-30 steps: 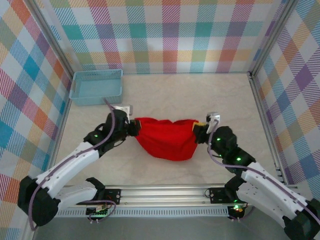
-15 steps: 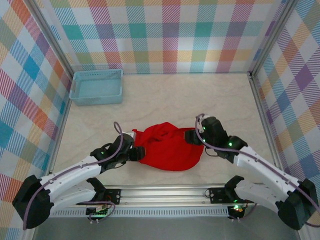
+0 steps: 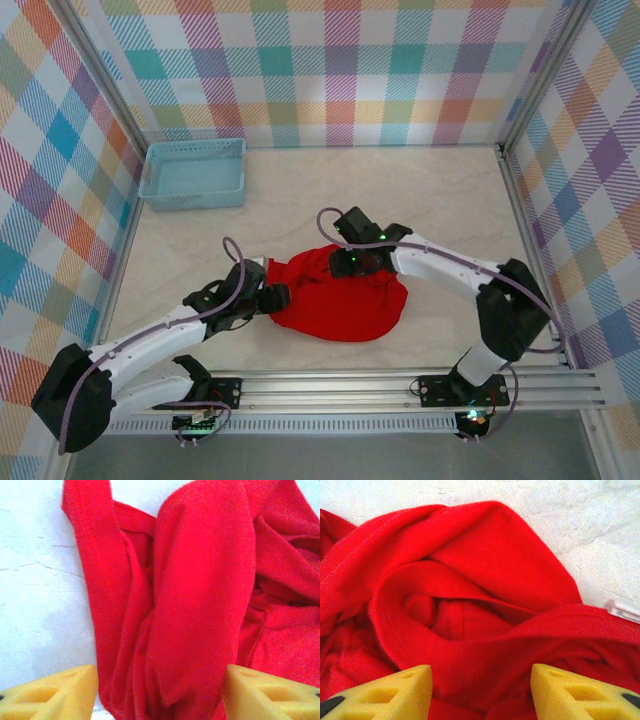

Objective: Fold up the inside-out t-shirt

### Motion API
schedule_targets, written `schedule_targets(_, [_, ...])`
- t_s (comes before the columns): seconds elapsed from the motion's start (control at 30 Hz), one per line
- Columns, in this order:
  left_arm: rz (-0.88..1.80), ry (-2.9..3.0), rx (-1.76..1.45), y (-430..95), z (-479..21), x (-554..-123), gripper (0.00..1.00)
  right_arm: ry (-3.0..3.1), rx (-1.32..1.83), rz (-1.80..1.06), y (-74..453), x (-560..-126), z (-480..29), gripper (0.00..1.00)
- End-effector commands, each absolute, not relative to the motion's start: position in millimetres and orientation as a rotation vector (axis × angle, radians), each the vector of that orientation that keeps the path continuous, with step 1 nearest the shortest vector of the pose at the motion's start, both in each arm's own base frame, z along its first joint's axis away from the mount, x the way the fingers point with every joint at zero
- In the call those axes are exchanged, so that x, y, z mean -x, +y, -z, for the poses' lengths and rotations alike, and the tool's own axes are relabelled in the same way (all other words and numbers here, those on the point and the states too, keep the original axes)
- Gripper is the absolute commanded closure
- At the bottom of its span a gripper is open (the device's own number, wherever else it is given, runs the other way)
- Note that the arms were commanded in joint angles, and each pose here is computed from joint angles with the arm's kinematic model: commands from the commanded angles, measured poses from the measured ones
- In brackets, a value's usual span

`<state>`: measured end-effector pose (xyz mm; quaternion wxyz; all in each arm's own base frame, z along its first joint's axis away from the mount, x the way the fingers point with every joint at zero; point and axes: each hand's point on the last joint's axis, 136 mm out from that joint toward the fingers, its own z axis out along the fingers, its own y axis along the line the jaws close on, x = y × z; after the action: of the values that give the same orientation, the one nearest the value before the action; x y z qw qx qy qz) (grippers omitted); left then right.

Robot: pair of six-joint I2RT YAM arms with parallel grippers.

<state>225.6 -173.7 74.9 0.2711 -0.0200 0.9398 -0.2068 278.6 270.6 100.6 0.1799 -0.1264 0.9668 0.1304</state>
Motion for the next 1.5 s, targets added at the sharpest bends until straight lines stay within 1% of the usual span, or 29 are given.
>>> schedule_targets(0.0, [0.629,2.506,0.017,-189,-86,-235,0.42,2.785,0.327,-0.337,276,-281,-93,0.49])
schedule_targets(0.03, [0.631,2.509,0.014,-190,-86,-235,0.44,2.792,0.33,-0.337,280,-283,-89,0.51])
schedule_targets(0.1, [0.633,2.514,0.004,-193,-85,-237,0.48,2.798,0.332,-0.325,282,-286,-86,0.57])
schedule_targets(0.13, [0.631,2.516,-0.001,-194,-85,-238,0.5,2.791,0.333,-0.321,283,-288,-86,0.64])
schedule_targets(0.17, [0.625,2.521,-0.005,-195,-85,-239,0.53,2.78,0.331,-0.316,283,-291,-89,0.73])
schedule_targets(0.23, [0.596,2.527,-0.015,-194,-89,-243,0.61,2.736,0.329,-0.31,281,-295,-102,0.91])
schedule_targets(0.27, [0.572,2.528,-0.016,-192,-90,-246,0.66,2.703,0.327,-0.293,277,-298,-113,0.98])
schedule_targets(0.3, [0.558,2.527,-0.014,-190,-93,-249,0.69,2.668,0.325,-0.283,273,-300,-123,1.0])
schedule_targets(0.4, [0.553,2.491,0.002,-185,-109,-259,0.79,2.544,0.321,-0.278,260,-304,-165,1.0])
schedule_targets(0.5, [0.537,2.452,0.01,-176,-133,-267,0.84,2.399,0.301,-0.33,248,-303,-216,1.0])
schedule_targets(0.67, [0.537,2.303,-0.003,-166,-205,-283,0.95,2.175,0.224,-0.487,222,-288,-302,1.0])
schedule_targets(0.77, [0.575,2.219,-0.003,-165,-240,-283,0.97,2.084,0.19,-0.568,207,-273,-334,1.0])
schedule_targets(0.83, [0.617,2.22,-0.008,-170,-243,-281,0.97,2.072,0.163,-0.588,199,-266,-339,1.0])
schedule_targets(0.93, [0.727,2.311,-0.085,-194,-219,-271,0.84,2.111,0.148,-0.579,194,-261,-325,1.0])
schedule_targets(1.0, [0.72,2.384,-0.144,-208,-195,-259,0.74,2.146,0.146,-0.557,192,-261,-310,1.0])
schedule_targets(1.07, [0.676,2.438,-0.219,-221,-174,-244,0.59,2.176,0.135,-0.53,189,-260,-295,1.0])
schedule_targets(1.13, [0.669,2.473,-0.283,-235,-159,-229,0.46,2.185,0.128,-0.521,186,-258,-290,1.0])
schedule_targets(1.27, [0.613,2.531,-0.36,-254,-127,-213,0.31,2.183,0.126,-0.517,182,-255,-289,1.0])
schedule_targets(1.33, [0.553,2.564,-0.371,-255,-110,-214,0.28,2.183,0.122,-0.506,179,-254,-289,1.0])
schedule_targets(1.4, [0.399,2.588,-0.318,-241,-95,-224,0.28,2.179,0.118,-0.499,176,-253,-290,1.0])
schedule_targets(1.47, [0.178,2.579,-0.217,-216,-85,-239,0.32,2.176,0.113,-0.483,172,-252,-290,1.0])
